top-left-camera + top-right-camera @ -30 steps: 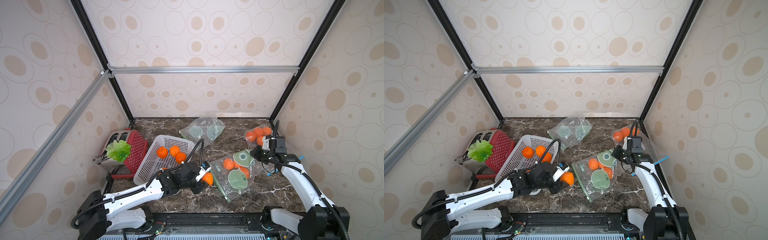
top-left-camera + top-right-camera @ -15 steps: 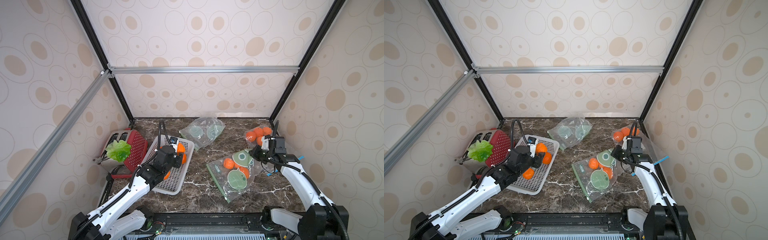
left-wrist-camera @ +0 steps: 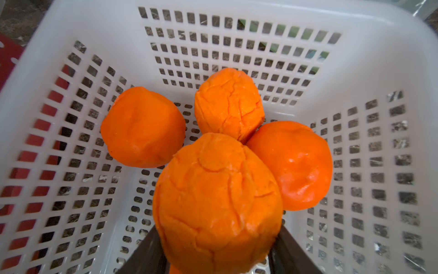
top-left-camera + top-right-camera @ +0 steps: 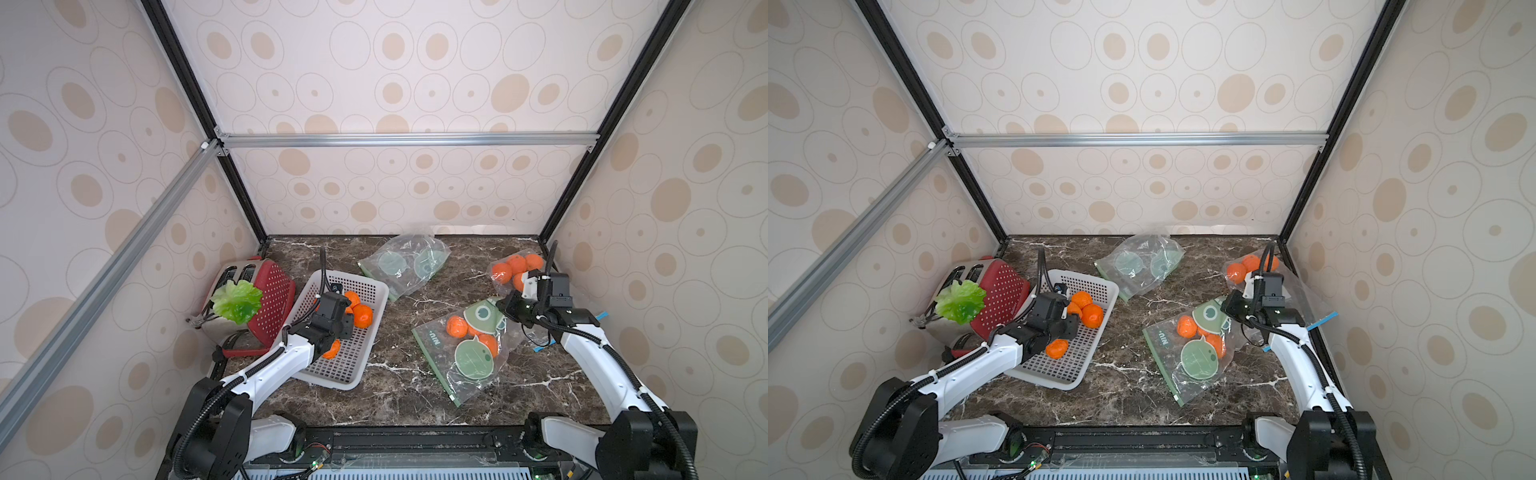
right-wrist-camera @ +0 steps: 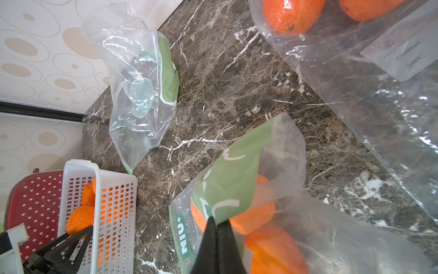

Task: Open the zip-top bag and take out the orange
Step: Place the orange in the basket.

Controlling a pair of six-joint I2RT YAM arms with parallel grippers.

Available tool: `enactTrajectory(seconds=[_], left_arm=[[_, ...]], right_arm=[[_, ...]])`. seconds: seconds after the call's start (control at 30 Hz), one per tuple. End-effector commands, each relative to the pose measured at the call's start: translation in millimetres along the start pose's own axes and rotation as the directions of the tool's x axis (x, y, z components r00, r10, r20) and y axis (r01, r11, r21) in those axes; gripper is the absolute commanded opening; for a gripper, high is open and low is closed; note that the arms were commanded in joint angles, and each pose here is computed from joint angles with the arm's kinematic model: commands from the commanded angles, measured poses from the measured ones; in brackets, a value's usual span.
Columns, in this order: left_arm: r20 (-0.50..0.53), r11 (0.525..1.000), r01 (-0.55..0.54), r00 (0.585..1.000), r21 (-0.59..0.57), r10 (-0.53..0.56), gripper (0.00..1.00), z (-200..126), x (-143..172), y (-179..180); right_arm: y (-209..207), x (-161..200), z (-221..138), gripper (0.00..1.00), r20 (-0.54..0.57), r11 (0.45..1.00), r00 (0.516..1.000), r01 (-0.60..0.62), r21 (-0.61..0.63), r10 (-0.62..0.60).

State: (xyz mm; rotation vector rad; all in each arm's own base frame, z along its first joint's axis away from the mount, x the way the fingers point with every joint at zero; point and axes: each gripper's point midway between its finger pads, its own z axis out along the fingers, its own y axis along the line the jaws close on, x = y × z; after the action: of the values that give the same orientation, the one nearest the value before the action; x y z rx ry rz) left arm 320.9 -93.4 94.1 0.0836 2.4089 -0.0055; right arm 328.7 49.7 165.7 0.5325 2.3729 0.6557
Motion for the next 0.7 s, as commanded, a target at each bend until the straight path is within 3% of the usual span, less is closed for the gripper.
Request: enactTrajectory(seconds=[0.0, 0.1, 0.23, 0.4, 0.57, 0.67], left_arm=[[0.016, 0.999, 0.021, 1.000, -0.025, -0.020, 0.57, -1.2, -12.2, 5.2], [0.004, 0.999, 0.018, 1.000, -0.042, -0.018, 0.60, -1.6, -4.8, 9.5], [-0.023, 0.997, 0.012, 1.000, -0.072, -0.014, 0.77, -1.3, 3.7, 15.7], [0.011, 0.999, 0.026, 1.000, -0.044, -0.026, 0.83, -12.8, -2.5, 14.1], [0.100, 0.996, 0.051, 0.993, 0.080, -0.059, 0.80, -42.4, -23.2, -0.7], [0.163, 0.958, 0.030, 0.983, 0.286, -0.080, 0.75, -68.4, -38.1, -32.2]], right_arm=[[-2.1, 4.0, 0.6, 0.02, -0.013, 1.000, 1.000, -0.007, -0.001, 0.007], [-1.5, 3.6, 0.1, 0.01, -0.014, 1.000, 1.000, -0.005, -0.002, 0.005], [-1.7, 3.8, 1.9, 0.01, -0.019, 1.000, 1.000, -0.008, -0.004, 0.007], [-2.2, 4.5, 2.2, 0.02, -0.022, 1.000, 1.000, -0.009, -0.001, 0.009], [-2.7, 4.3, 2.7, 0.01, -0.021, 1.000, 1.000, -0.006, 0.001, 0.006], [-2.7, 4.1, 3.0, 0.01, -0.021, 1.000, 1.000, -0.008, 0.000, 0.008]])
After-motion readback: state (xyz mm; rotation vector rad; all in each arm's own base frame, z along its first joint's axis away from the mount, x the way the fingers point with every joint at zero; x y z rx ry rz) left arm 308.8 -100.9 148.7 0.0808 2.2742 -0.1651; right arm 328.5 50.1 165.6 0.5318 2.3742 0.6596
